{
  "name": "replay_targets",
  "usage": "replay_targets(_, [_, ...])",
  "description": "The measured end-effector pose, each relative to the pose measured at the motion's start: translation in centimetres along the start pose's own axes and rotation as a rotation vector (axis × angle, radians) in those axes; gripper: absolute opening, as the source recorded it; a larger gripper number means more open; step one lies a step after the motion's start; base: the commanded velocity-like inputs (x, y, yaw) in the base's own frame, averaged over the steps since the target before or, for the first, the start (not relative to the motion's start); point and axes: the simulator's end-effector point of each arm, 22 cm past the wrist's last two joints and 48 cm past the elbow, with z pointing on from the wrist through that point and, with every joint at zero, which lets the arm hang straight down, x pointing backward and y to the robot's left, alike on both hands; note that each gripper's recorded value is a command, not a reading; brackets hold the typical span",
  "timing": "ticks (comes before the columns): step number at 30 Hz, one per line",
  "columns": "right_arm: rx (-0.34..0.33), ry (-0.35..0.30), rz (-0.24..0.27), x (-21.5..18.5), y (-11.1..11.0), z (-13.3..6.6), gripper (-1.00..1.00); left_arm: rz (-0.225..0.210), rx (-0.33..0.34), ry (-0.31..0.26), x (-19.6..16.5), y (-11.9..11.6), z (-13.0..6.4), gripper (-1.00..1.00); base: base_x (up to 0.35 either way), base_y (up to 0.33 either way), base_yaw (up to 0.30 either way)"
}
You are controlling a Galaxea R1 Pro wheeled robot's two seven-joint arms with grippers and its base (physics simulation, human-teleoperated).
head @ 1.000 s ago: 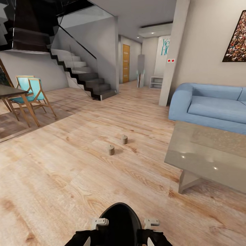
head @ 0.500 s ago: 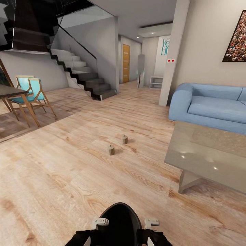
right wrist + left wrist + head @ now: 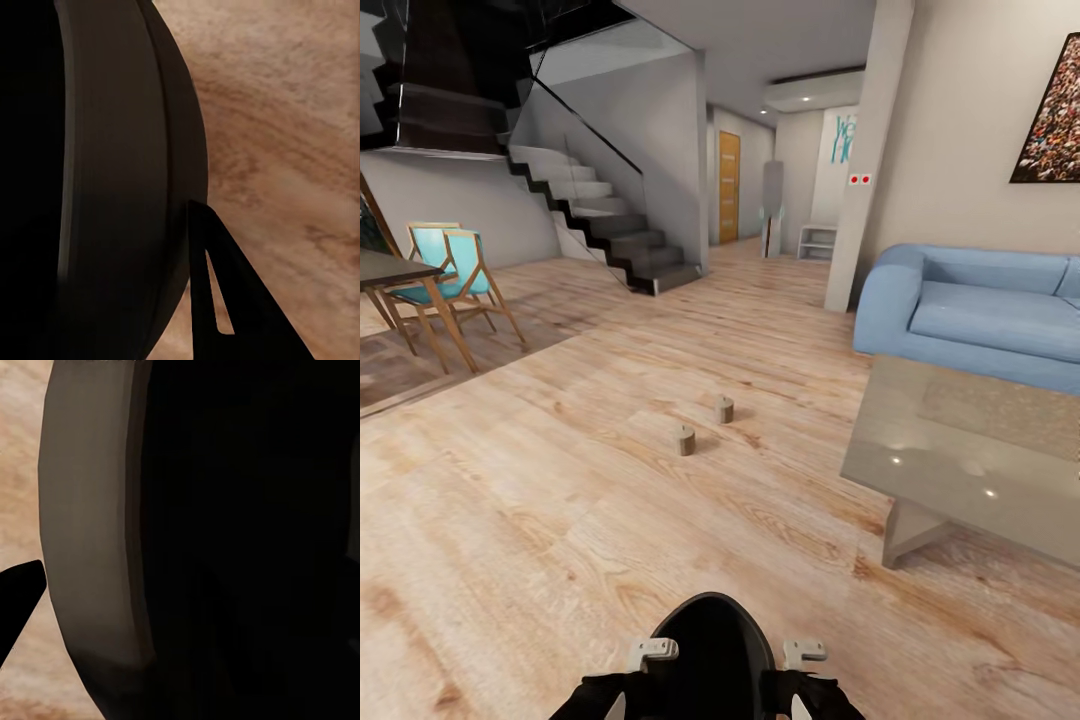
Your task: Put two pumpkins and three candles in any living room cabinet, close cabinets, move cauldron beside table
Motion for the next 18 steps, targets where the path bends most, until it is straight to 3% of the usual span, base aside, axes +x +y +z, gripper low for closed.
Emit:
replay_targets(12, [-0.004,-0.048,-0.005,-2.0,0.3,-1.4,-1.00,0.013,0.002,-0.046,-2.0,-0.4,-1.4,-1.00,0.000,0.000,0.000])
replay_targets(18, [-0.004,-0.047,-0.002,-2.8,0.5,-2.4,-1.00,0.013,0.001,-0.044,-2.8,-0.7,-2.5,-1.00,0.000,0.000,0.000])
